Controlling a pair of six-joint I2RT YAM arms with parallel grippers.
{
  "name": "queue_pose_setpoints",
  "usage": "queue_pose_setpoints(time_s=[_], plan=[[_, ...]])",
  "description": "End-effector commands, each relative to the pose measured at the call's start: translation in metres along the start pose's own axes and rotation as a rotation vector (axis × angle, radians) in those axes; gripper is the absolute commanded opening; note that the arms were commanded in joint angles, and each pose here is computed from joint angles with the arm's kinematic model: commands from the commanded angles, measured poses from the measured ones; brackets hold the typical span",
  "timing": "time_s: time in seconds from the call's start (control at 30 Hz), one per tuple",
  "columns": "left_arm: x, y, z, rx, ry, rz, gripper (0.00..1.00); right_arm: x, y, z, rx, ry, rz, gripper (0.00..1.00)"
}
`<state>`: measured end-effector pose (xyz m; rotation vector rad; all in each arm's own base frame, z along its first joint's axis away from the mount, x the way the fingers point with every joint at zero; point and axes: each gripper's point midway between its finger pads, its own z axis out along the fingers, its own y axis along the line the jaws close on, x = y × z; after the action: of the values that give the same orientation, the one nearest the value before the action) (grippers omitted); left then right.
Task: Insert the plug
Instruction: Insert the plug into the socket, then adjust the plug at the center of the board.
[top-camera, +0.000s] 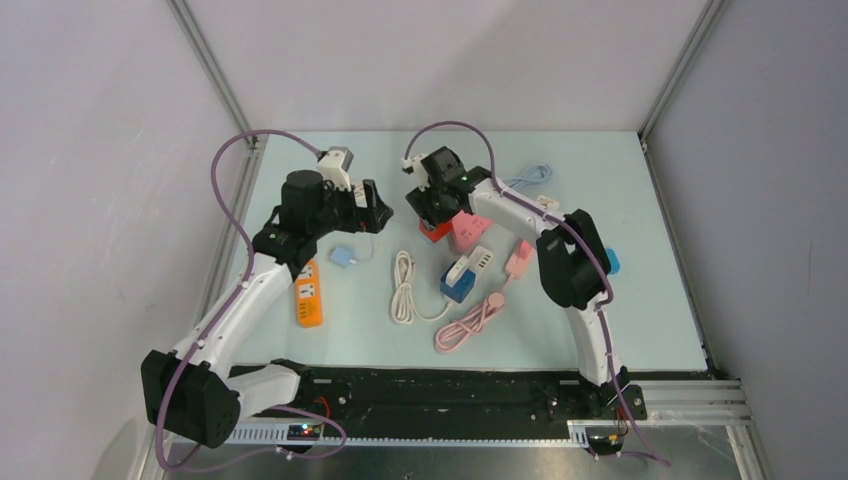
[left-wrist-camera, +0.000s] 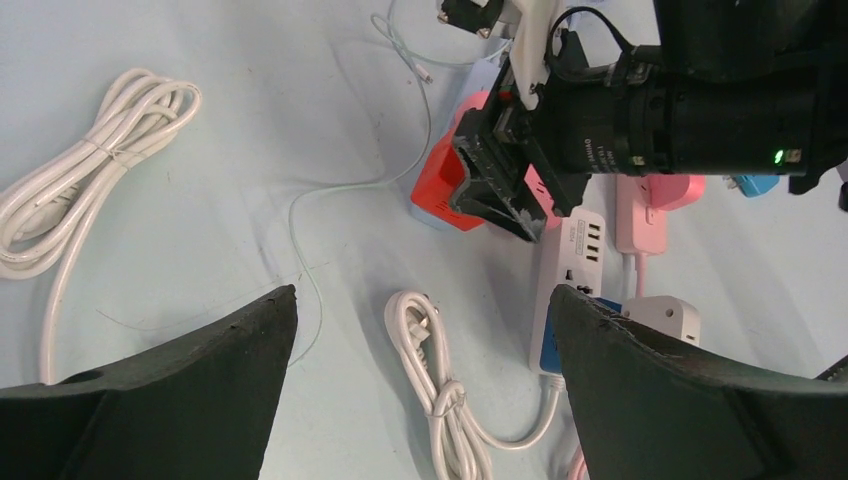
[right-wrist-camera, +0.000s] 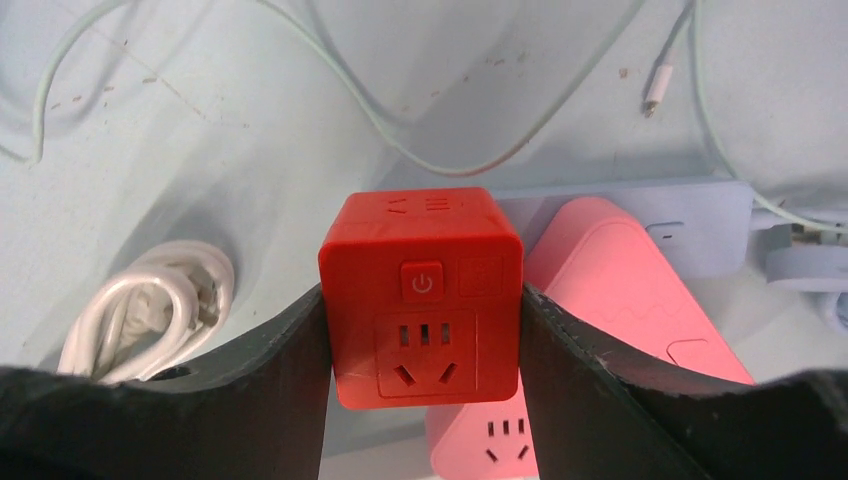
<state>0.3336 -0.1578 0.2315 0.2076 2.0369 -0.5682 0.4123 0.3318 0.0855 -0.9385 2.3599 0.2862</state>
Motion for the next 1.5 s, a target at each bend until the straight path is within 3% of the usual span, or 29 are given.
queue_pose_setpoints(time_s=[0.0,0.37,0.6,0.63,0.67,0.73,0.8,1.03,1.13,1.27,1.47], plan=[[-0.012,0.001,-0.002,0.003,-0.042,0.022,1.00,0.086,-0.007,0.043,0.106,0.248,0.013,0.00],[-0.009,0.002,0.001,0.005,-0.028,0.010,1.00,0.125,0.001,0.051,0.102,0.321,0.011,0.00],[-0.011,0.003,0.001,-0.004,-0.031,0.005,1.00,0.100,-0.006,0.042,0.132,0.299,0.000,0.01],[-0.012,0.006,0.001,-0.022,-0.037,0.001,1.00,0.094,-0.007,0.040,0.134,0.286,0.002,0.17],[-0.013,0.008,0.000,-0.029,-0.041,0.000,1.00,0.081,-0.007,0.035,0.133,0.256,0.005,0.27],[-0.016,0.011,-0.002,-0.048,-0.051,0.000,1.00,0.060,-0.002,0.028,0.090,0.202,0.005,0.62],[-0.021,0.014,-0.005,-0.063,-0.061,0.003,1.00,0.038,-0.001,0.019,0.074,0.138,0.006,0.75],[-0.033,0.028,-0.014,-0.145,-0.086,0.013,1.00,-0.018,-0.009,-0.018,0.075,0.006,0.033,0.87],[-0.037,0.039,-0.017,-0.206,-0.105,0.003,1.00,-0.040,-0.011,-0.039,0.066,-0.071,0.059,0.98],[-0.039,0.056,-0.021,-0.306,-0.127,-0.026,1.00,-0.070,-0.019,-0.077,0.080,-0.189,0.105,0.99],[-0.055,0.077,-0.034,-0.384,-0.173,-0.221,1.00,-0.088,-0.050,-0.136,0.163,-0.311,0.207,1.00]])
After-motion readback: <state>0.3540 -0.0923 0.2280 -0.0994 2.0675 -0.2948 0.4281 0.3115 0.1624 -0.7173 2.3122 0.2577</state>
